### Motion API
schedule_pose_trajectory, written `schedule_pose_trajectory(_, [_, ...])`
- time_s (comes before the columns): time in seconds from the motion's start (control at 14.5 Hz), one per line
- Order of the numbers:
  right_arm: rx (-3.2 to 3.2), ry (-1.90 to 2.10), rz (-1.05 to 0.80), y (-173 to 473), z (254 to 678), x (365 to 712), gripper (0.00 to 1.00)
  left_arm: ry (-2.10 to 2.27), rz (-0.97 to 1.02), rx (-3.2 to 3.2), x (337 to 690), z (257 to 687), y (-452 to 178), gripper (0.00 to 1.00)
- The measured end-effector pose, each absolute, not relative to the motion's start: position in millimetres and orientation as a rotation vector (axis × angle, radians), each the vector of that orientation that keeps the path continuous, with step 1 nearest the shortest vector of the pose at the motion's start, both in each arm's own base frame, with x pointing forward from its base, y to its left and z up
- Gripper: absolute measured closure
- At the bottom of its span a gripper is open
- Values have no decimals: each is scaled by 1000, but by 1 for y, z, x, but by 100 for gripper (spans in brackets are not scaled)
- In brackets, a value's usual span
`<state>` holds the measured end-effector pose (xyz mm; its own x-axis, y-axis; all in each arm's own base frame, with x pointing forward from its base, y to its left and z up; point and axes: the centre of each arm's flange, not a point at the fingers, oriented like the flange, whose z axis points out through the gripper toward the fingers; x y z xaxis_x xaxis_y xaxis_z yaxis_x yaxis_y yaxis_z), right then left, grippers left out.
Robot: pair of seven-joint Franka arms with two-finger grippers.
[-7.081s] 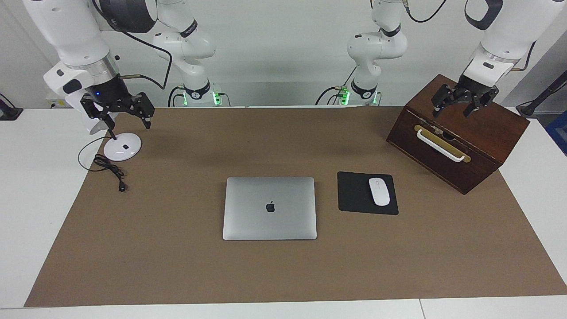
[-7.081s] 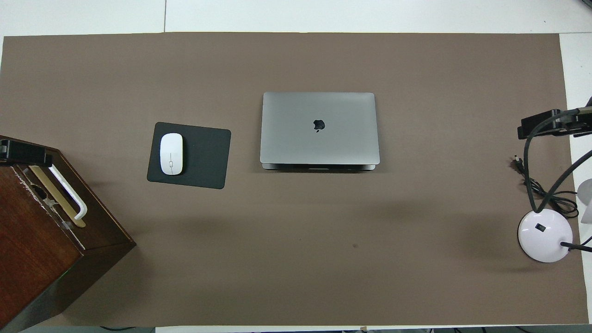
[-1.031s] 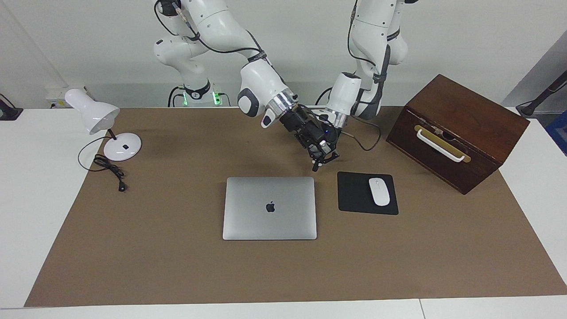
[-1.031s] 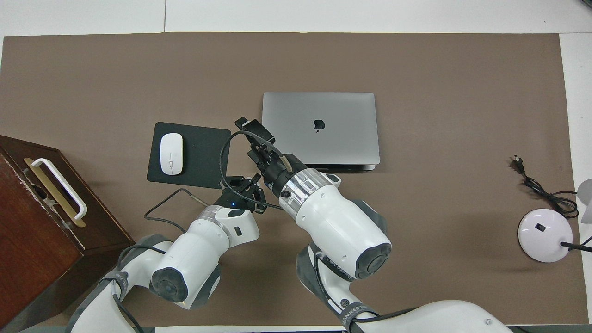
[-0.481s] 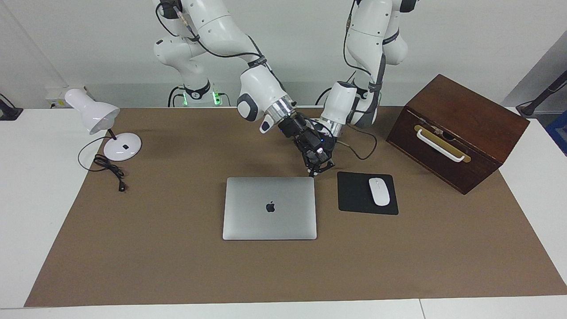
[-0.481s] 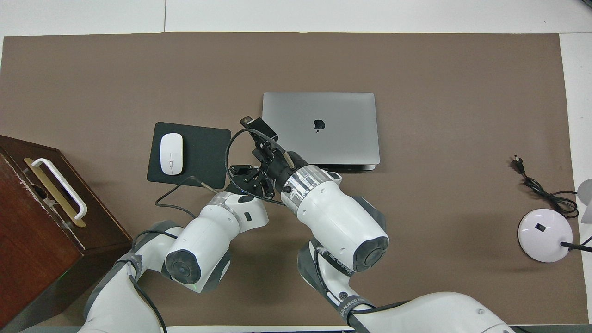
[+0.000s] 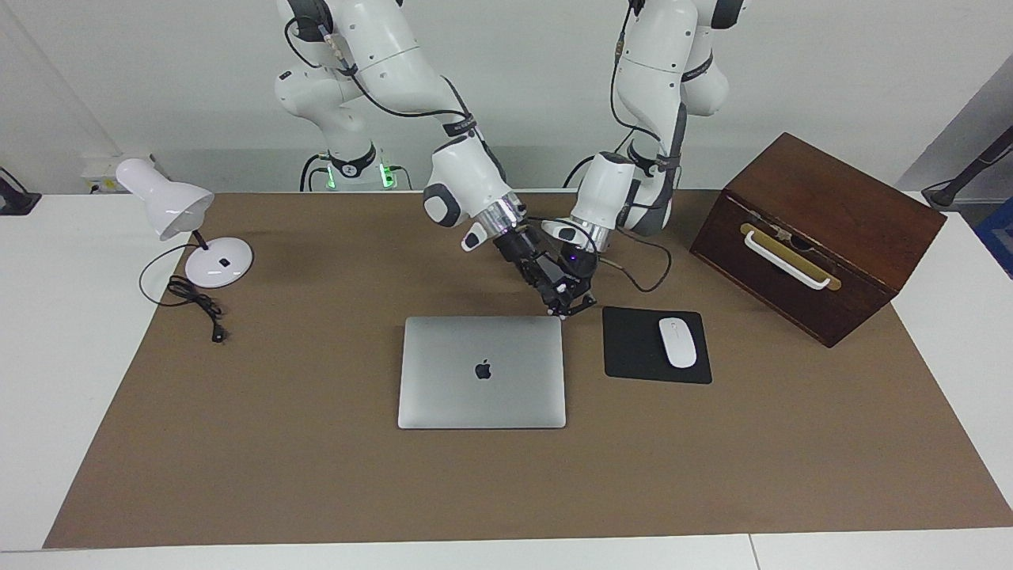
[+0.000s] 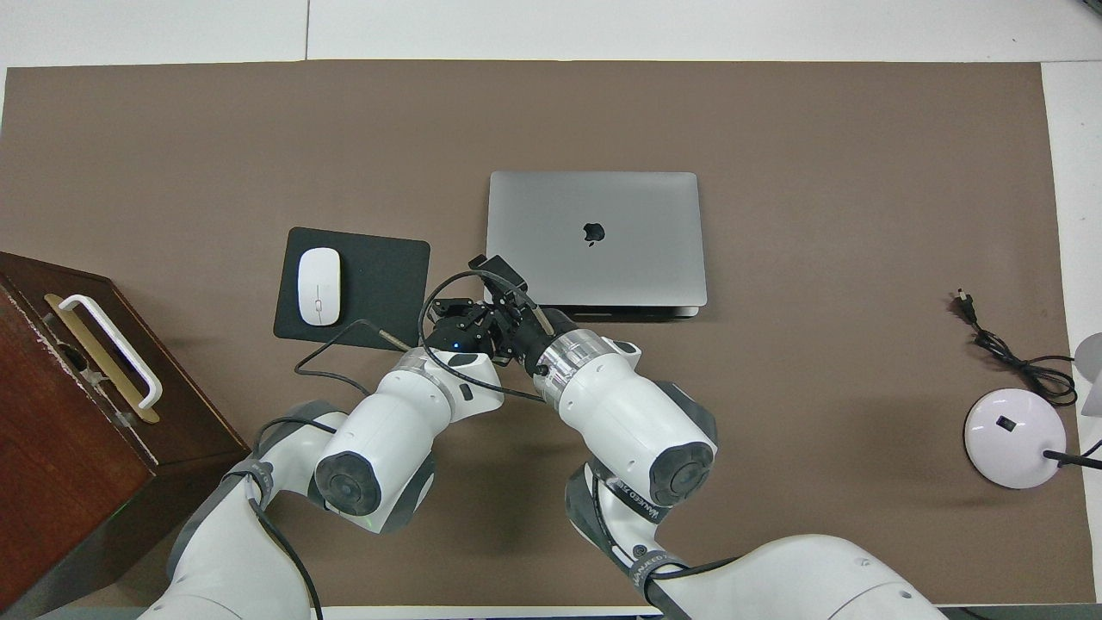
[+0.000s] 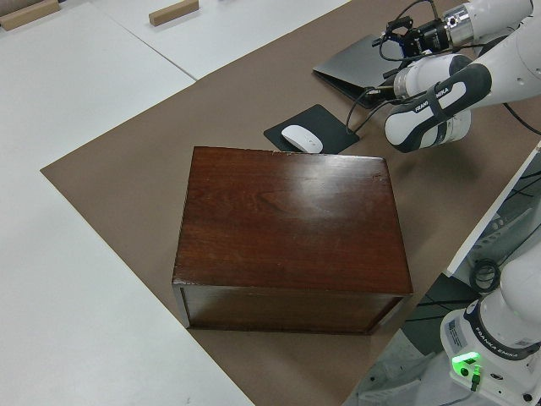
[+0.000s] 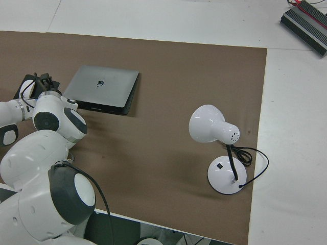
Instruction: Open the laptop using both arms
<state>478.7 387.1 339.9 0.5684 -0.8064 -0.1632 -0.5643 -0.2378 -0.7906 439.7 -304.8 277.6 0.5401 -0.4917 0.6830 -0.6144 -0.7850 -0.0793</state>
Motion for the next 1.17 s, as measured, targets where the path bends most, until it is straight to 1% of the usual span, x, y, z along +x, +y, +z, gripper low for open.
schedule_pose_trajectory(0.55, [-2060,1070,-408,331,324,446,0,-947,1060,2615,444,268,-307,99])
schedule_pose_trajectory(0.76, [-2085,1069,-415,320,318,440,0,-943,1065,2614,446,269,-307,99])
schedule_pose_trajectory(1.17, [-2098,1075,-430,302,320,433,0,-942,1065,2617,449,266,-307,99])
